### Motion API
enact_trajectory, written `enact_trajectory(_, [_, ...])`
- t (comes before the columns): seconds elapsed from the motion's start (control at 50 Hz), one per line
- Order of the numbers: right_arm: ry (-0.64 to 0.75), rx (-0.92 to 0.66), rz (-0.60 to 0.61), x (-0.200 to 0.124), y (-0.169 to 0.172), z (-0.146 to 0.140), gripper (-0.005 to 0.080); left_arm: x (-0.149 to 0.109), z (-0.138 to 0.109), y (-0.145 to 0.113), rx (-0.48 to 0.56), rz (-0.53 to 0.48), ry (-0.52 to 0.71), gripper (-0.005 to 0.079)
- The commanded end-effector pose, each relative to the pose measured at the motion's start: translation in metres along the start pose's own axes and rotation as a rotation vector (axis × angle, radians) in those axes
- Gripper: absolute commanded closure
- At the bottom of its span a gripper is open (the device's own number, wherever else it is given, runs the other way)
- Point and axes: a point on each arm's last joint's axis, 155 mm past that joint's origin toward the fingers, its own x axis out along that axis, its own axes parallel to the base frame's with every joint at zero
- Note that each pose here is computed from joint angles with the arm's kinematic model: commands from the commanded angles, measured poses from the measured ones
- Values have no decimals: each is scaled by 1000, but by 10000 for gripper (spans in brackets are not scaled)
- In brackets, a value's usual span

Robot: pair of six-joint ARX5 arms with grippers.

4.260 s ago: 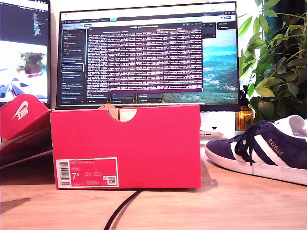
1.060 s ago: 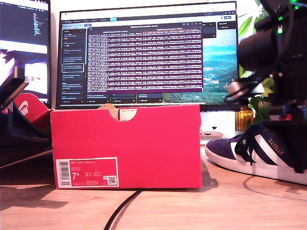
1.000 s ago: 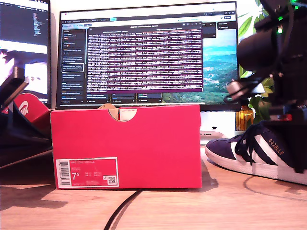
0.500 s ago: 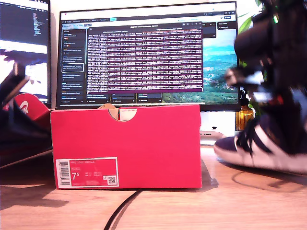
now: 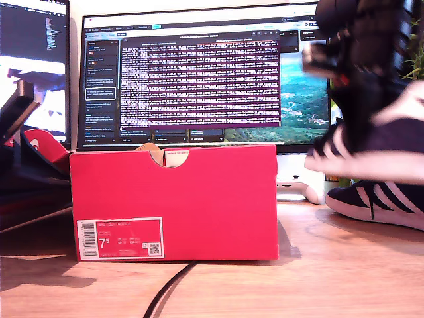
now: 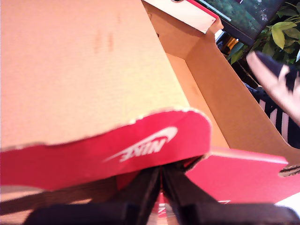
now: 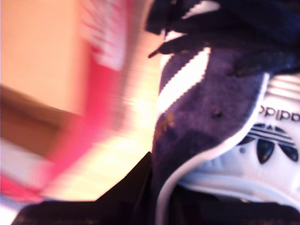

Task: Pack the blue shoes by picking the first shoe and placing it inside the red shoebox, left side, then picking and rotating the second shoe and placing it in the shoebox

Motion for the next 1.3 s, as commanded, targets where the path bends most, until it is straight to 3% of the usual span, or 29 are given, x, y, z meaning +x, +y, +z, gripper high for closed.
enact_trajectory(0.0, [-85,-25,77,-17,31,20,765,-2,-5,1,5,0,8,763])
enact_trajectory(0.42, [-311,-15,342,-36,141,68,765,-2,-5,1,5,0,9,763])
enact_trajectory(0.64, [-434,38,394,-43,167,95,765,-2,-5,1,5,0,9,763])
enact_trajectory(0.92, [-433,89,435,-20,189,105,765,-2,-5,1,6,1,9,763])
enact_trajectory(1.28, [-354,102,428,37,203,100,765,-2,-5,1,6,0,9,763])
